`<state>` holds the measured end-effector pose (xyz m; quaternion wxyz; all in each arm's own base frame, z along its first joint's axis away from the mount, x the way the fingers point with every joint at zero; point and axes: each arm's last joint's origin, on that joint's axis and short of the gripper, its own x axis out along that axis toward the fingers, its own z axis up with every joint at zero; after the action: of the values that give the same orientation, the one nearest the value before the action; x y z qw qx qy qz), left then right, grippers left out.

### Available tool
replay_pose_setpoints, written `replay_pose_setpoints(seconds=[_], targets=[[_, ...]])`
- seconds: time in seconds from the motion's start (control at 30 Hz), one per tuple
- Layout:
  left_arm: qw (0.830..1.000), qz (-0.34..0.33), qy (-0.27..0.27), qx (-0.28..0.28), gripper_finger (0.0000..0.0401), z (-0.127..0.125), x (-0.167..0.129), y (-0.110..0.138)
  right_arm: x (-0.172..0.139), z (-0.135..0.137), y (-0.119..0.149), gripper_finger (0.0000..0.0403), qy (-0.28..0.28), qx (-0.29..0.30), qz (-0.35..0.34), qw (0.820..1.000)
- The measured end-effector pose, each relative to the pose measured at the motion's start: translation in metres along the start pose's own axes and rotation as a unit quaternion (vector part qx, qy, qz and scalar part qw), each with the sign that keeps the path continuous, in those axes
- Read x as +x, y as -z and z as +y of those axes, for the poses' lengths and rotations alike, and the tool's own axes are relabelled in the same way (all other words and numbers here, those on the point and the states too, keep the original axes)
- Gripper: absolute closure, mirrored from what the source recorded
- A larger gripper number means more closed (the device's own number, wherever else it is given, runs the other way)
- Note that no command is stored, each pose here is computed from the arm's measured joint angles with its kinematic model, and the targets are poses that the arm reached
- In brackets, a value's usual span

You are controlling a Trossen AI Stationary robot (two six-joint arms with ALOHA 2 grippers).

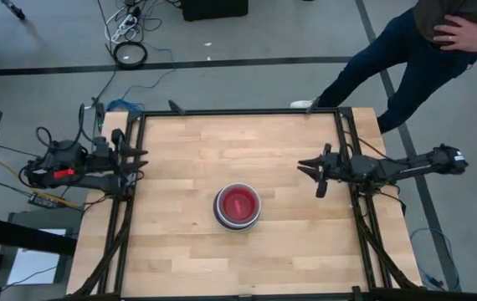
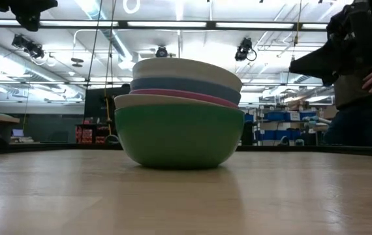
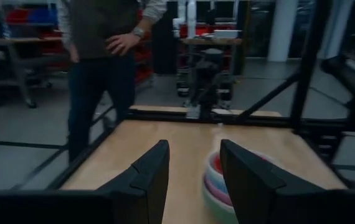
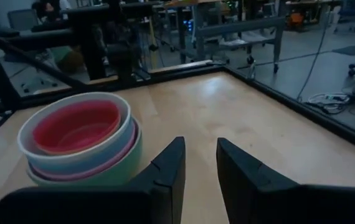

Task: Nest bowls inside each other
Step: Return to Home Position

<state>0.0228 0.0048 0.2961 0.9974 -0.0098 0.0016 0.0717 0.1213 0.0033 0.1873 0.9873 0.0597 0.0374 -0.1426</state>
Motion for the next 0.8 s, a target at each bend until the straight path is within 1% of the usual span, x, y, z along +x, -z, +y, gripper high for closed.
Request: replay_pose_setpoints(seconds=[0.17, 0.33, 0.43, 0.5, 0.73, 0.8], targets=[[0.999, 0.015, 0.029, -0.027, 0.0248, -0.004, 0.009, 0.004, 0.002, -0.004, 0.014, 0.0322, -0.01, 0.006, 0.016, 1.0], [0.998, 0.034, 0.04, -0.031, 0.0248, -0.011, 0.032, 0.025, 0.003, -0.009, 0.029, 0.0322, -0.011, 0.019, 0.011, 1.0], [0.998, 0.005, 0.047, -0.038, 0.0248, -0.014, 0.044, 0.031, 0.004, -0.011, 0.028, 0.0322, -0.016, 0.024, 0.01, 1.0], [0.998, 0.0, 0.051, -0.038, 0.0248, -0.016, 0.051, 0.038, 0.004, -0.012, 0.028, 0.0322, -0.02, 0.025, 0.012, 0.999], [0.998, 0.032, 0.046, -0.026, 0.0248, -0.02, 0.068, 0.074, 0.005, -0.016, 0.029, 0.0322, -0.012, 0.025, 0.017, 0.999], [0.998, 0.028, 0.045, -0.024, 0.0248, -0.02, 0.07, 0.08, 0.005, -0.016, 0.029, 0.0322, -0.009, 0.026, 0.016, 0.999]])
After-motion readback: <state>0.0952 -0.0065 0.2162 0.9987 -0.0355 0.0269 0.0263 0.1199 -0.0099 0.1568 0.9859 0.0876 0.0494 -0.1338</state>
